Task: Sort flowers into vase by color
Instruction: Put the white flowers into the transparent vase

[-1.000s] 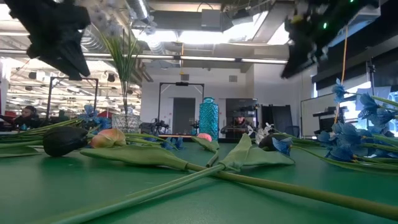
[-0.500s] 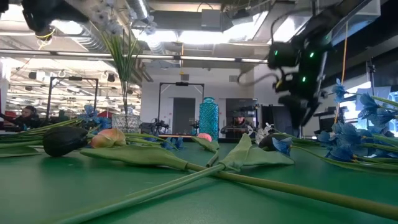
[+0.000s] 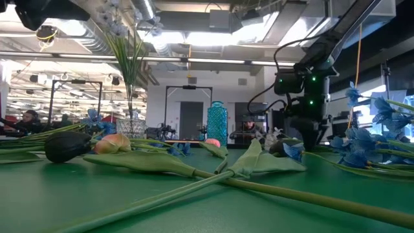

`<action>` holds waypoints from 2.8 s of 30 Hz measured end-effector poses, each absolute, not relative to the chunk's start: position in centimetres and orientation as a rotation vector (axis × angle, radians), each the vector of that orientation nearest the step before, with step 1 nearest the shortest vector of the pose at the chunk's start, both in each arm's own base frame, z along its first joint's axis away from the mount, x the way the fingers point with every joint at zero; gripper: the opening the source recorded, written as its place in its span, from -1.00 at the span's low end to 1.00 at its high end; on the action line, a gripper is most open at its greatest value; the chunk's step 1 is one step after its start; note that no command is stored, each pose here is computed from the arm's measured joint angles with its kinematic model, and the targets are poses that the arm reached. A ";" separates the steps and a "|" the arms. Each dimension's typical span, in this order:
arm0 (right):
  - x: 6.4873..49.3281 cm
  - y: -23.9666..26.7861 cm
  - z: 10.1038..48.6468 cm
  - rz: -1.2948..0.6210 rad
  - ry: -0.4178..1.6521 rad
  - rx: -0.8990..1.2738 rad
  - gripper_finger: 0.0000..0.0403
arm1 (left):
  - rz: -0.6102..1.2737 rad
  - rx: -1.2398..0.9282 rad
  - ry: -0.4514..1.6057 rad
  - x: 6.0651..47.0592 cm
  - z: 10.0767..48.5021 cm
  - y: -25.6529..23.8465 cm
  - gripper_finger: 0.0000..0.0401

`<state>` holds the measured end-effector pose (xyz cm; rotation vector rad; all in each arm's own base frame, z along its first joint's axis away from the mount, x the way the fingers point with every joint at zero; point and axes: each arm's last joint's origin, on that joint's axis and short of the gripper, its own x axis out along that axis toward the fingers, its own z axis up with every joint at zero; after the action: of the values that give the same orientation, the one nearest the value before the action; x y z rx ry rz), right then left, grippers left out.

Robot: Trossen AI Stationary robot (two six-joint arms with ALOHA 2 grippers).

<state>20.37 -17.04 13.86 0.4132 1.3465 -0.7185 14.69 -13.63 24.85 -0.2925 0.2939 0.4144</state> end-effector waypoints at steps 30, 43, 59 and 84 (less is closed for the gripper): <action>16.3 -6.5 37.4 0.039 -0.161 0.251 -0.94 | 0.517 -0.279 0.033 21.1 29.1 -9.5 -0.02; 22.2 -3.0 37.0 0.175 -0.308 0.227 -0.93 | 0.207 -0.279 -0.190 25.6 31.2 -4.2 -0.02; 27.9 -3.2 33.3 0.214 -0.310 0.286 -0.95 | 0.255 -0.114 -0.090 32.2 32.2 -3.3 -0.02; 27.2 -2.9 34.0 0.290 -0.330 0.247 -0.71 | 0.348 -0.137 -0.053 32.3 33.5 -2.5 -0.95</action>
<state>27.21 -2.91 34.04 0.2470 -0.3301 0.2900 32.30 -2.48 33.51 -0.1367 -0.0529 0.3484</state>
